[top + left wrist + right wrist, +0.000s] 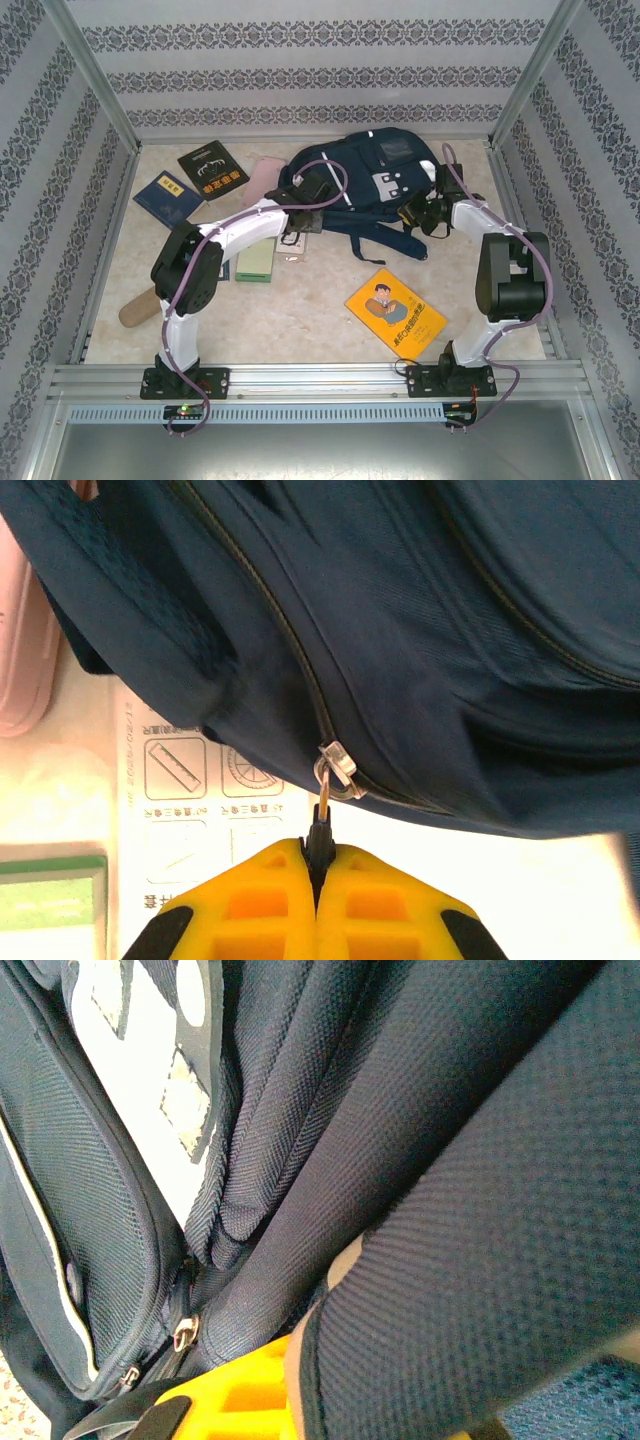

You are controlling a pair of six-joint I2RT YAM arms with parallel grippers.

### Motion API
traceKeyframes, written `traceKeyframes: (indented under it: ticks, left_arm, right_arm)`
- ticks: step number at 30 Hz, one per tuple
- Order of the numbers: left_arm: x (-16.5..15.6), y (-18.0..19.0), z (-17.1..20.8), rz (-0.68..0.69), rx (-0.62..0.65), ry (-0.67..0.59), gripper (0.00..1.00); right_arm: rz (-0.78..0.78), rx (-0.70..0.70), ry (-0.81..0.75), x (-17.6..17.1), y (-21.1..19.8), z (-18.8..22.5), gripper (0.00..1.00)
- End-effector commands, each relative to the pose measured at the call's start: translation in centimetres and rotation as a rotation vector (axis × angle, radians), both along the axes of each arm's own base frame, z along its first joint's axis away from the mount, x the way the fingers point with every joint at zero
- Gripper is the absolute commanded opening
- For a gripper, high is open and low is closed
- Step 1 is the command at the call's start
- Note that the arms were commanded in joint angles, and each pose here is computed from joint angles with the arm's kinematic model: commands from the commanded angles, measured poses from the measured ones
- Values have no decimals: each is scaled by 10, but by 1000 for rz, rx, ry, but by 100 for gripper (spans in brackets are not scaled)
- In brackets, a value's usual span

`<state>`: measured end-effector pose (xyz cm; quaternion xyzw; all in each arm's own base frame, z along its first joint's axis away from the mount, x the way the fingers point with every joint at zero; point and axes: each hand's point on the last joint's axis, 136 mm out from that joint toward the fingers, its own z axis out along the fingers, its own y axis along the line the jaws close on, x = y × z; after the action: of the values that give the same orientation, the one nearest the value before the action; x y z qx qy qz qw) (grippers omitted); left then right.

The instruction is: Pack the student bag

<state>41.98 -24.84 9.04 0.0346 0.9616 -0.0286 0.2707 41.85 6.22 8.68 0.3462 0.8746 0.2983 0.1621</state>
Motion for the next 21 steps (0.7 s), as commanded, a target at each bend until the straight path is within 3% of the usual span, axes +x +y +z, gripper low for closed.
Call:
traceKeyframes:
  ticks: [1,4,6,8,14,21]
  left_arm:
    - [-6,-24,25,-126,-55,-21,0]
    - [-16,-62,34,-222,-128,-1,0]
    - [-23,-81,38,-262,-164,4,0]
    - [-30,-100,43,-302,-207,12,0]
    - [-49,-140,47,-400,-264,42,0]
    - [-71,-171,45,-493,-309,77,0]
  right_arm:
    - [-60,-112,-40,20,-45,12,0]
    - [-45,-129,-63,30,-55,22,24]
    - [-42,-135,-66,31,-56,29,50]
    - [-50,-109,-68,27,-52,34,57]
    - [-54,-72,-13,-19,-27,33,61]
    - [-31,46,22,-67,29,22,55]
